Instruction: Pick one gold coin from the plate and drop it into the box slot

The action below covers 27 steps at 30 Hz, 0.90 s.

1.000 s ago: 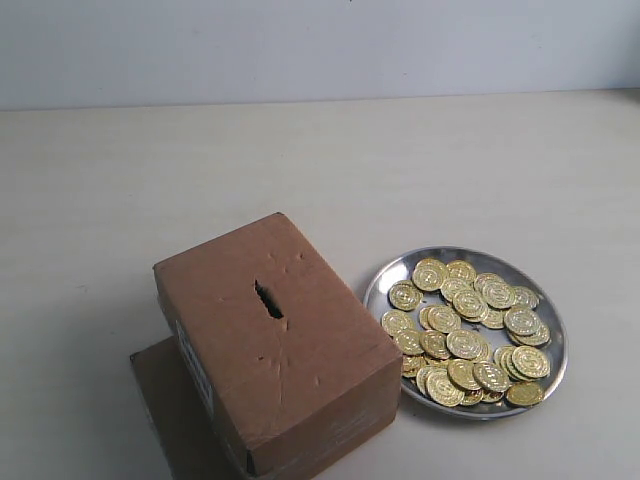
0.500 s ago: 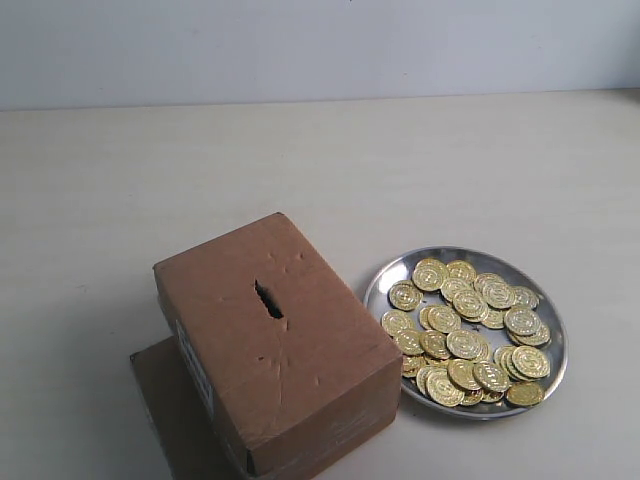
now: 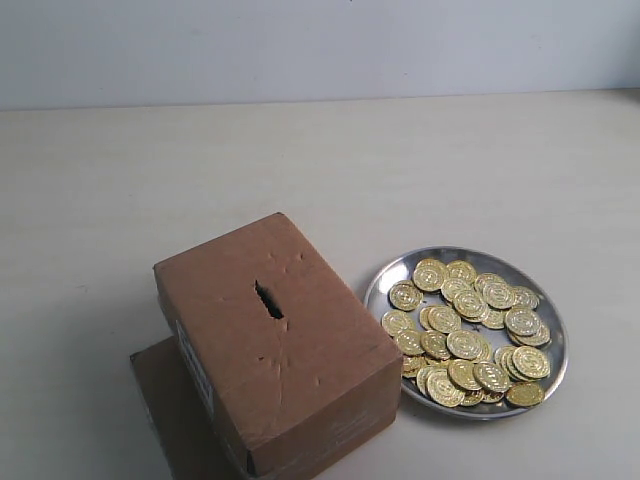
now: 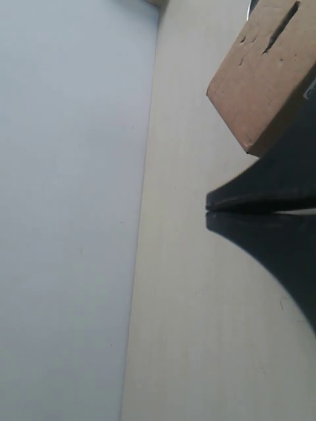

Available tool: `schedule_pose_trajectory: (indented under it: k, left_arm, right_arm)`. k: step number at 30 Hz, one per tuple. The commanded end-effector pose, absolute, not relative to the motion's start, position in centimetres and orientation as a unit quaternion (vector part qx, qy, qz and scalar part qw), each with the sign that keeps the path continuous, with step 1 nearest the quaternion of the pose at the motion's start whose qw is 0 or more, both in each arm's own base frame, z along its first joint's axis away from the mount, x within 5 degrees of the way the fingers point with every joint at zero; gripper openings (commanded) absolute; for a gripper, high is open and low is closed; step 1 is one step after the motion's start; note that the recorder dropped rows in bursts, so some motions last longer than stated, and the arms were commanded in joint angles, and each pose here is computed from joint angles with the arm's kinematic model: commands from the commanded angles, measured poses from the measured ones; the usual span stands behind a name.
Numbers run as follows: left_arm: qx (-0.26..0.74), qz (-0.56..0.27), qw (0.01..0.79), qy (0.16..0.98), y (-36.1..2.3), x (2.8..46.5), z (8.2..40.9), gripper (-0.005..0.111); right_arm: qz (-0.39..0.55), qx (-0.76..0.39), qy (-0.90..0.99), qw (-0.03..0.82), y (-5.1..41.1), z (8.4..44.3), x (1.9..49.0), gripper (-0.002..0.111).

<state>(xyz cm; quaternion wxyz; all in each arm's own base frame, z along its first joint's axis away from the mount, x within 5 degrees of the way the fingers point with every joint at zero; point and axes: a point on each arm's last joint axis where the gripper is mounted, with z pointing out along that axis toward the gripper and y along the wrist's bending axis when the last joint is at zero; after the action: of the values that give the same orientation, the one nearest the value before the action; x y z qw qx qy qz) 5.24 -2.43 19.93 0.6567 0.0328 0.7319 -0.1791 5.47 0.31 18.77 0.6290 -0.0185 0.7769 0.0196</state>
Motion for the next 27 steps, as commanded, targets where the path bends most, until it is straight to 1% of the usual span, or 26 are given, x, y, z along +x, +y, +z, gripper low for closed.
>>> schedule_pose_trajectory:
  k: [1,27]
  left_arm:
    - [0.032,-0.177,0.659,0.730,-2.40,5.22,19.90,0.000]
    - [0.035,-0.173,0.659,0.731,-2.38,5.22,19.89,0.000]
  right_arm:
    - [0.015,-0.018,0.774,0.633,0.26,18.73,5.46,0.000]
    - [0.015,-0.018,0.774,0.633,0.26,18.73,5.46,0.000]
